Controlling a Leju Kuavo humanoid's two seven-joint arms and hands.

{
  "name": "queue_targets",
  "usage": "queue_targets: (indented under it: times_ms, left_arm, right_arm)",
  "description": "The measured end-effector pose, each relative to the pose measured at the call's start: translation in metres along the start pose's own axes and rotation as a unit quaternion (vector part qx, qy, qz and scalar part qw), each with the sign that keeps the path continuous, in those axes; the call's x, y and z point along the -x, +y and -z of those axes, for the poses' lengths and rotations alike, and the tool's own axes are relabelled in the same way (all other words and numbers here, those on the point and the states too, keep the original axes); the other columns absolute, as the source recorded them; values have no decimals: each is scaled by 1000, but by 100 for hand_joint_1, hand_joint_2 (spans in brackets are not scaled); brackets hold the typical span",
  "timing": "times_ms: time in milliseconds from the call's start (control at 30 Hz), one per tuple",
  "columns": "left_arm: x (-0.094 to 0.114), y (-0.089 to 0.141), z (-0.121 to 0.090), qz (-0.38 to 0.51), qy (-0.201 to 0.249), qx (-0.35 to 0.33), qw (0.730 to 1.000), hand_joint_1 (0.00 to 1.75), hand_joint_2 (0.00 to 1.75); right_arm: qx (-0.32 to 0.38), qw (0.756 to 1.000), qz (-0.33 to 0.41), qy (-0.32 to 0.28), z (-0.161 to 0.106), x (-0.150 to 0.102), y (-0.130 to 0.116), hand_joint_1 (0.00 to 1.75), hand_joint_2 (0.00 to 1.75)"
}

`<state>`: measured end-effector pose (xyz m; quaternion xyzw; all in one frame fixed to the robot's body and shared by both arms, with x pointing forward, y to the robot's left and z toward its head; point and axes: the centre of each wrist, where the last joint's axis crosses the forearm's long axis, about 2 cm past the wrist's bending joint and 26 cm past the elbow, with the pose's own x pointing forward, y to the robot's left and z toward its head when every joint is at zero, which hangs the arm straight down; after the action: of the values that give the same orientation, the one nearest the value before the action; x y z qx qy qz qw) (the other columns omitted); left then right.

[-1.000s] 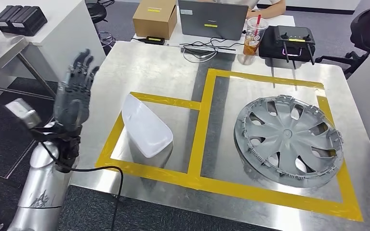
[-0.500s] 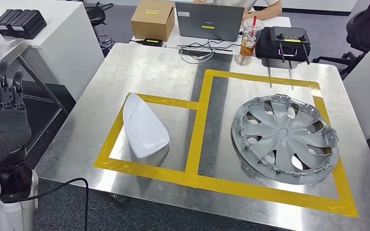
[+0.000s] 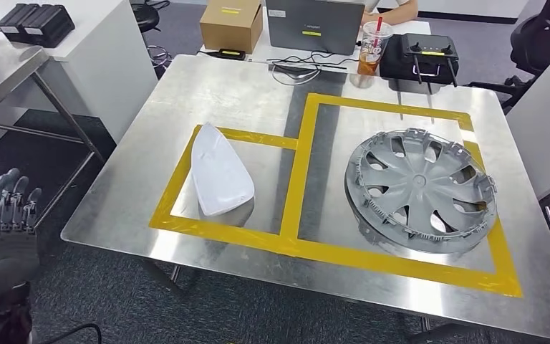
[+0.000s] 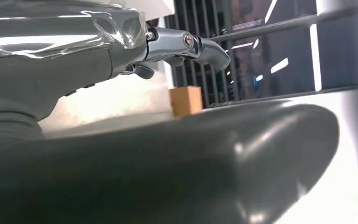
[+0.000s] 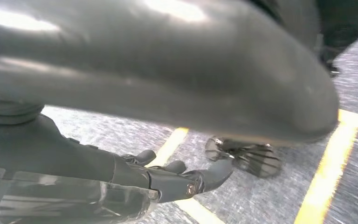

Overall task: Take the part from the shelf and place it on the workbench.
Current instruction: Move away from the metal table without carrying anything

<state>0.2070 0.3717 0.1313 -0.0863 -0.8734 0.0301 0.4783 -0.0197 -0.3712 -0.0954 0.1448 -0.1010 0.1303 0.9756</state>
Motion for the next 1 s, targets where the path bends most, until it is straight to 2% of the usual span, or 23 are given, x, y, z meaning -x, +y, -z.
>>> queue_targets:
  times_ms: [167, 333, 433, 667, 1000]
  left_arm:
    - [9, 25, -38, 45, 71, -43, 996, 0, 0]
    - [19, 48, -76, 78, 141, -88, 983, 0, 0]
    - [23, 55, -90, 90, 171, -110, 975, 0, 0]
    - [38, 62, -118, 103, 246, -138, 954, 0, 0]
    - [69, 54, -178, 105, 411, -138, 895, 0, 0]
  right_arm:
    - [-26, 1000, 12, 4, -12, 5, 0, 0, 0]
    - [-5, 999, 37, 4, -20, 12, 2, 0, 0]
    - [14, 999, 43, 2, -22, 14, 2, 0, 0]
    - [40, 997, 58, -5, -18, 14, 1, 0, 0]
    - [53, 996, 68, -4, -10, 8, -7, 0, 0]
